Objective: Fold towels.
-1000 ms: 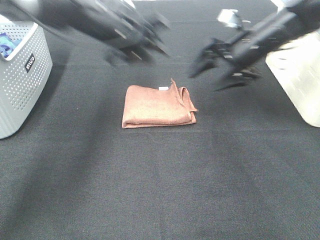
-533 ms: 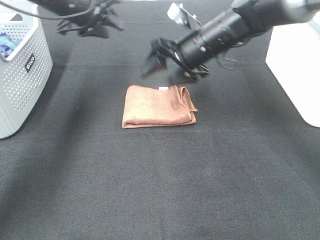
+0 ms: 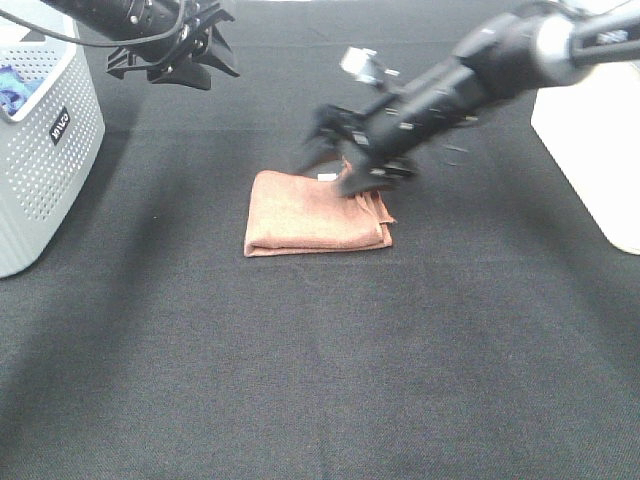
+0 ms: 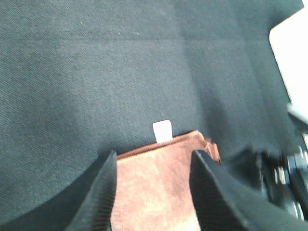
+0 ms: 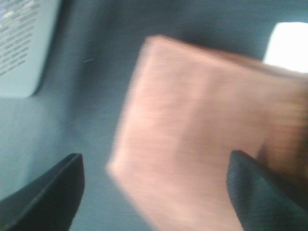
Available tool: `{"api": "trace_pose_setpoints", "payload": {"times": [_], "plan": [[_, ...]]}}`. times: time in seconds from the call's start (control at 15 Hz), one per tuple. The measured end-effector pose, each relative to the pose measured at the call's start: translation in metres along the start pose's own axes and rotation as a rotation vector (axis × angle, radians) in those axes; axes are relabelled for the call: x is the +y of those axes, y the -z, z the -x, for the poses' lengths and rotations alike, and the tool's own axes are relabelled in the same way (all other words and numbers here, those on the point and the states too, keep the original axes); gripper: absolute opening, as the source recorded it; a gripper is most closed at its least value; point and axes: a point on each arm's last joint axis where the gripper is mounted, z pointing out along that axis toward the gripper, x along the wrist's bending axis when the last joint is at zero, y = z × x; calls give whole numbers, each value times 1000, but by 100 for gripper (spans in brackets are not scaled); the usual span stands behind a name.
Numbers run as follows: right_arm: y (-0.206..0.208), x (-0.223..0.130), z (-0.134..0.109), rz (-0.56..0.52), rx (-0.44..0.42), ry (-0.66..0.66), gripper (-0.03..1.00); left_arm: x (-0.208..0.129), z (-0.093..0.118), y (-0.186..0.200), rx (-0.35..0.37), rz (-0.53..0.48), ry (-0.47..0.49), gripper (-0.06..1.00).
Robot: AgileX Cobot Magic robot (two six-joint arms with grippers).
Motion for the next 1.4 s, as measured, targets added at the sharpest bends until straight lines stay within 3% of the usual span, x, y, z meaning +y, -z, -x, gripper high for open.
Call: {"api": "trace_pose_setpoints", "payload": {"times": [0.27, 0.53, 0.73, 0.87, 1.0, 1.13, 1.4], "plan": [[10, 2, 31, 12, -164, -11, 77, -1, 0, 0, -2, -12, -1, 46], [18, 1, 38, -19, -276, -6, 76, -1, 0, 0, 4, -17, -10, 46], [53, 8, 15, -29, -336, 47, 76, 2, 5, 20, 57, -33, -113, 46], [84, 6, -12, -87, -319, 76, 76, 2, 18, 53, 101, -98, -206, 46], [103, 4, -27, -112, -312, 94, 76, 0, 25, 79, 158, -146, -222, 46], [112, 3, -34, -119, -318, 109, 76, 1, 30, 94, 186, -148, -236, 46], [168, -6, -72, -118, -368, 114, 76, 0, 55, 180, 320, -92, -305, 46]]}}
